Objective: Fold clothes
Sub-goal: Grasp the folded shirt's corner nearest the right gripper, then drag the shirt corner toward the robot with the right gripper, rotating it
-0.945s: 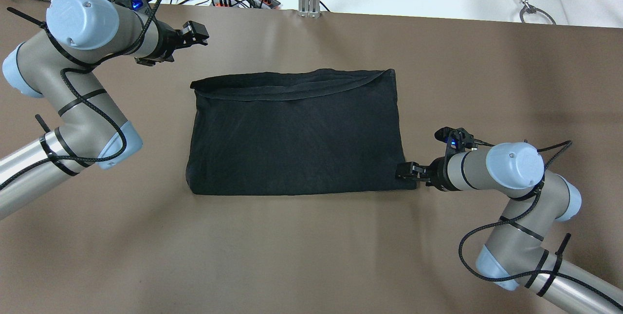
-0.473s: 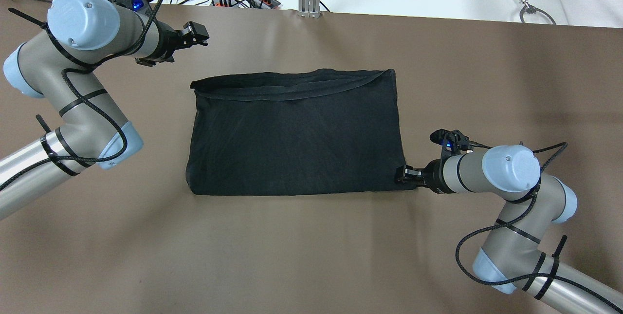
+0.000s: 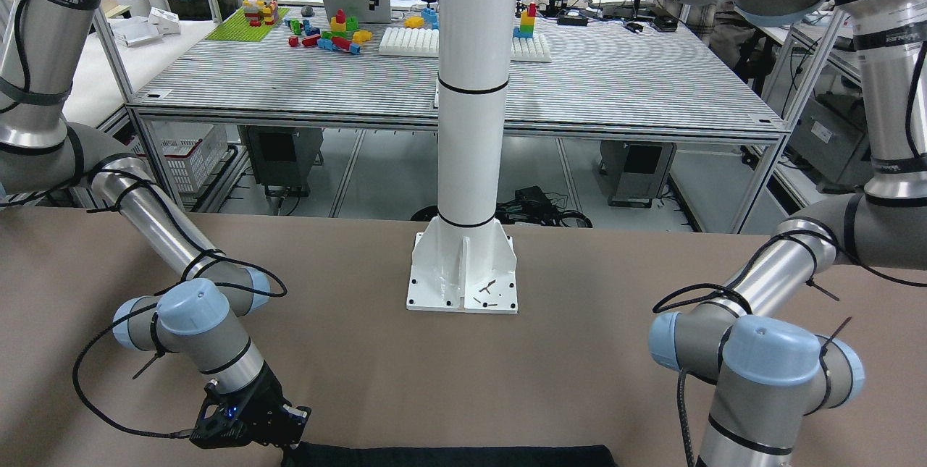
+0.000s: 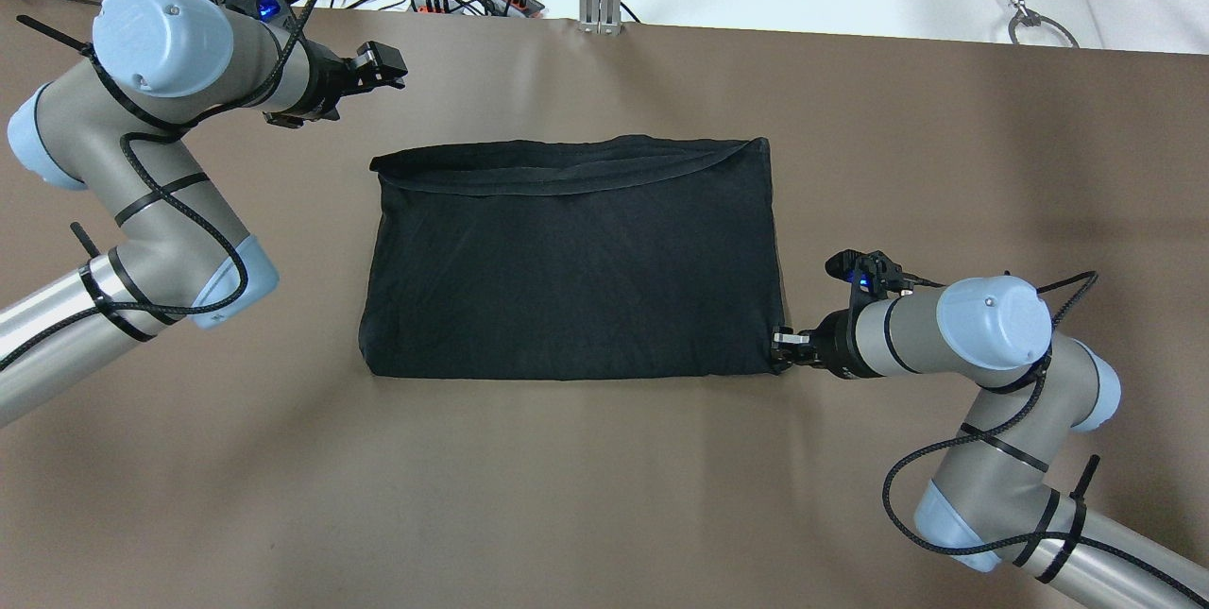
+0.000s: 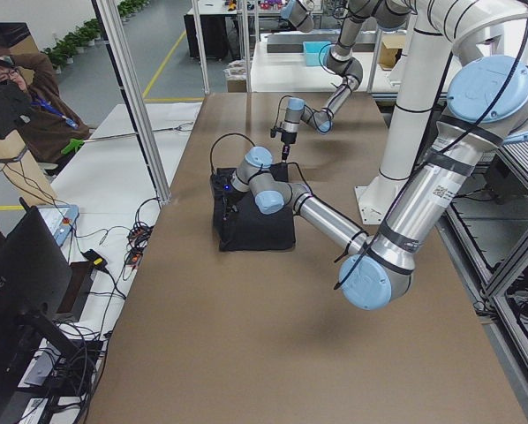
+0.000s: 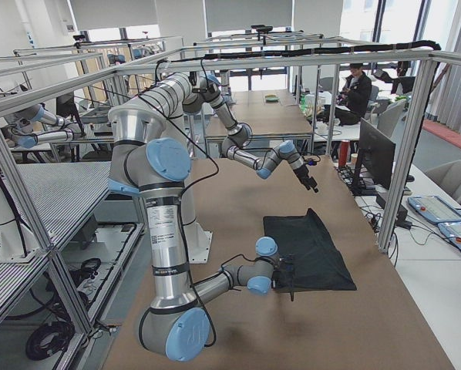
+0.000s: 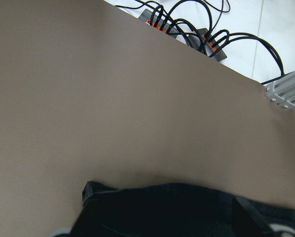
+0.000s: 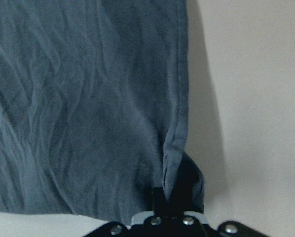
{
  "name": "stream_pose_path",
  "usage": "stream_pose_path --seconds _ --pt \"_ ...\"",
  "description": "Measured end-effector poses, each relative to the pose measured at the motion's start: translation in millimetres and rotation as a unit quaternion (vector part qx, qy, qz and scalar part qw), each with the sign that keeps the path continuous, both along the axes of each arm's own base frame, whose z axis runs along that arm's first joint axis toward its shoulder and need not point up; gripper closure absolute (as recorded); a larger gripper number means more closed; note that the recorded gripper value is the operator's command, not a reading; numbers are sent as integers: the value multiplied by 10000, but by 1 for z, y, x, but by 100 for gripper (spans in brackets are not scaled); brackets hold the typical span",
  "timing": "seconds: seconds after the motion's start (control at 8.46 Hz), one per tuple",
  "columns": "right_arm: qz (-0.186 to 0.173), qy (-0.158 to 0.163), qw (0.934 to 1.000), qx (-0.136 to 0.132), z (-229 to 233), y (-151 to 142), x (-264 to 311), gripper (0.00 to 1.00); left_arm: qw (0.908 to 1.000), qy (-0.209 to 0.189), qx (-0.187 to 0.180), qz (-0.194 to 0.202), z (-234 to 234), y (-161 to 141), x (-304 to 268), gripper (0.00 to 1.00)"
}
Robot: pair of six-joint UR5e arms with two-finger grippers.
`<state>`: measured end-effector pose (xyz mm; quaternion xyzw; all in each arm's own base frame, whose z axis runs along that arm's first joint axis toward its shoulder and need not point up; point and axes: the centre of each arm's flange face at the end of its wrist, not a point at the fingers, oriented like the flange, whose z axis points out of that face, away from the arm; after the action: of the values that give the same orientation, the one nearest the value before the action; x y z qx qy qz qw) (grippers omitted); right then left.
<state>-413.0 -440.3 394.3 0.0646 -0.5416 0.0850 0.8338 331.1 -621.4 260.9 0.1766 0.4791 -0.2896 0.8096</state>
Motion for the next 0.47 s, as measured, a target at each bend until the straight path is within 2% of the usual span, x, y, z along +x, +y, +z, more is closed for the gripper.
stream_pose_path --seconds 0.24,0.47 --pt "-472 -513 9974 -182 -41 31 15 100 10000 -17 26 11 0 0 0 6" --pt "-1083 -966 9883 -476 -80 90 16 100 10000 -22 38 17 0 0 0 6"
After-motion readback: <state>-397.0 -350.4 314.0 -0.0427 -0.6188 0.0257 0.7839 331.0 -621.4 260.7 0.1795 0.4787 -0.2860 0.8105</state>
